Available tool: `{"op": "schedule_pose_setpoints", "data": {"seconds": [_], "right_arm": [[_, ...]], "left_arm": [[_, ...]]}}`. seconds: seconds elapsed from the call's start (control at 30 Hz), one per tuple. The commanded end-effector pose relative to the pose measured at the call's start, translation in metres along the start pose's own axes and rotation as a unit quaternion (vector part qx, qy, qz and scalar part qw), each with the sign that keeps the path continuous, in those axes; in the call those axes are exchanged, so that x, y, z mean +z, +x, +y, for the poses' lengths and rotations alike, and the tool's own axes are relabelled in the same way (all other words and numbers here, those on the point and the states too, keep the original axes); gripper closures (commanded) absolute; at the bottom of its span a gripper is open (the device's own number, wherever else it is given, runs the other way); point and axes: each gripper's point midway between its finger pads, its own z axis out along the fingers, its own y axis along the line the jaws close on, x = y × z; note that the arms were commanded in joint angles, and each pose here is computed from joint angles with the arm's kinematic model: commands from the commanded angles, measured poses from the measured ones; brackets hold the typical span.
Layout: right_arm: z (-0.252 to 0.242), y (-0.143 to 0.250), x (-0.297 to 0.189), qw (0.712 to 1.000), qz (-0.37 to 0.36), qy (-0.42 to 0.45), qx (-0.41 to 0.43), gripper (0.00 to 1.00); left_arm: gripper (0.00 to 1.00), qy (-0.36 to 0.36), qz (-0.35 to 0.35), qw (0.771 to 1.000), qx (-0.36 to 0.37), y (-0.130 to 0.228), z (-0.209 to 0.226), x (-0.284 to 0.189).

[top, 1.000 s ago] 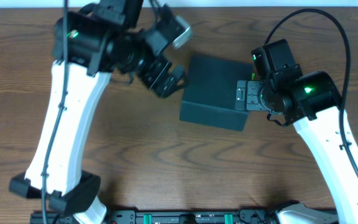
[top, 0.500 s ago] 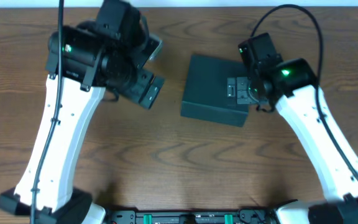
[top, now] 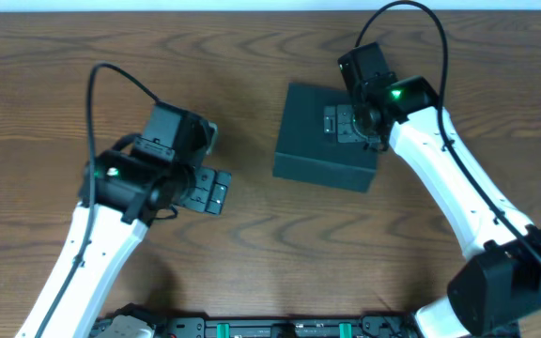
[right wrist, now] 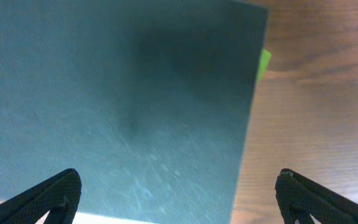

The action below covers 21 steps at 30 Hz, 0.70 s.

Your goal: Pack container

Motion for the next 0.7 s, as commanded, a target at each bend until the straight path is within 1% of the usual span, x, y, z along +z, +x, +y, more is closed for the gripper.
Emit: {"op": "schedule_pose_setpoints", "data": {"seconds": [0.0,0.13,0.4,0.67], "right_arm": [[0.003,0.002,0.015,1.000,0.011,0.010,-0.005,0.01],[-0.004,0.005,0.035,0.999,0.027,0.045,0.012,0.01],[-0.001,0.018,0.072,0.996,0.069,0.062,0.004,0.01],[-0.001,0.026,0.087,0.994,0.089,0.070,0.004,0.01]], "left_arm": [[0.05,0.058,0.025,0.998,-0.017,0.013,-0.020,0.018],[0.04,0.081,0.031,0.996,-0.018,0.019,-0.027,0.031],[0.05,0.088,0.034,0.996,0.009,0.022,-0.038,0.035],[0.05,0.104,0.017,0.993,0.050,0.017,-0.062,0.036]]}}
